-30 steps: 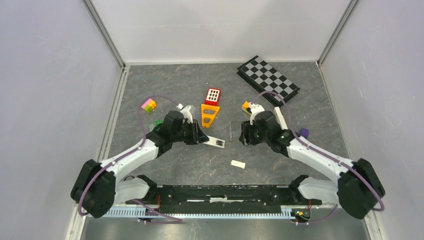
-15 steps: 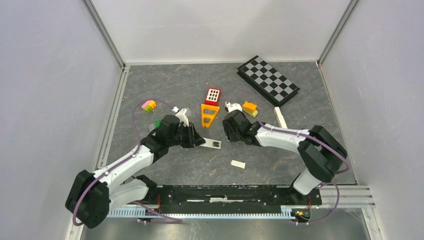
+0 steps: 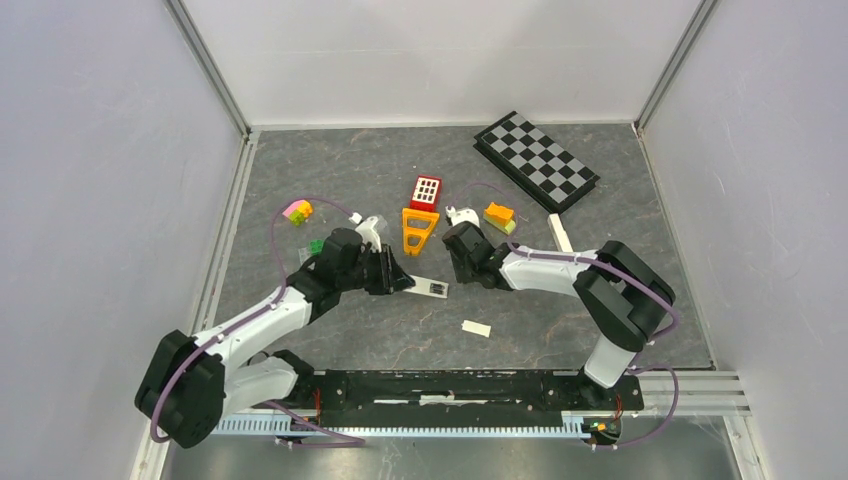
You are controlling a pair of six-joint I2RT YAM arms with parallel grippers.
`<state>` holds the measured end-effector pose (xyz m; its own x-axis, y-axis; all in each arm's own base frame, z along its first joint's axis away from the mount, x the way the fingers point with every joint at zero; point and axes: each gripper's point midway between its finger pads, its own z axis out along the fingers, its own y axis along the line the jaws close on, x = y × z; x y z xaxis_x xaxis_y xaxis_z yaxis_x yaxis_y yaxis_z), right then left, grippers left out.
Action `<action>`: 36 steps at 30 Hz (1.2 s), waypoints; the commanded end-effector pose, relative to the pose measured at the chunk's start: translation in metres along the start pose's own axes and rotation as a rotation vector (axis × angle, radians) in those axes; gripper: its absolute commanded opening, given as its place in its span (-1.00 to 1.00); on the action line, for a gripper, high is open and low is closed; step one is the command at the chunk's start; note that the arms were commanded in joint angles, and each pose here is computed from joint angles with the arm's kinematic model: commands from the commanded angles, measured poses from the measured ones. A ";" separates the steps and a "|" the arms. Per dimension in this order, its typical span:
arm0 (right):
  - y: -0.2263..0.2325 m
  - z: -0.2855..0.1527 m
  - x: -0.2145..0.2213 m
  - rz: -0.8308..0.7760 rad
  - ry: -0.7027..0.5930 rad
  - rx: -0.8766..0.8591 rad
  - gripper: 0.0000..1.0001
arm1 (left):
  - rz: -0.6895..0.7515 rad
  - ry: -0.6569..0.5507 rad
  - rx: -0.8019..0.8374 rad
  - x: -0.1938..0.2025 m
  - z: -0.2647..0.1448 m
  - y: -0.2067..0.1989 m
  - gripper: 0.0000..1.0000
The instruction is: Unload the batteries from the remote control
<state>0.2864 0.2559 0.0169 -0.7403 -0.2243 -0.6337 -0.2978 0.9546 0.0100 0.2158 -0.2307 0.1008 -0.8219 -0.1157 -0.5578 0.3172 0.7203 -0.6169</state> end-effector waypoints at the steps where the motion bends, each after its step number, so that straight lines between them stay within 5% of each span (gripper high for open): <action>1: -0.006 0.004 0.002 -0.024 0.002 0.030 -0.66 | 0.028 0.040 0.002 0.010 0.005 0.005 -0.96; 4: -0.020 -0.002 0.002 -0.016 -0.011 0.048 -1.00 | 0.023 0.053 0.023 0.012 0.008 0.003 -0.96; 20: -0.035 -0.094 -0.016 -0.167 -0.263 -0.183 -1.00 | -0.212 0.060 0.138 0.017 0.061 -0.012 -0.81; 23: -0.032 -0.107 -0.014 -0.216 -0.301 -0.237 -1.00 | -0.229 0.075 0.112 0.029 0.068 -0.004 -0.46; 27: -0.031 -0.114 -0.007 -0.314 -0.323 -0.280 -1.00 | -0.207 0.089 0.054 0.035 0.067 0.008 0.40; 32: -0.018 -0.135 -0.008 -0.396 -0.396 -0.399 -1.00 | -0.068 0.080 -0.064 0.023 0.048 0.019 0.91; 36: -0.006 -0.150 -0.002 -0.470 -0.412 -0.514 -1.00 | 0.071 0.026 -0.060 -0.005 0.025 0.003 0.99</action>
<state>0.2140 0.2069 0.1186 -0.3283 -0.3775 -0.8659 -0.7280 0.6852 -0.0227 0.2228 -0.2610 0.0599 -0.8845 -0.1453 -0.4434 0.2201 0.7081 -0.6709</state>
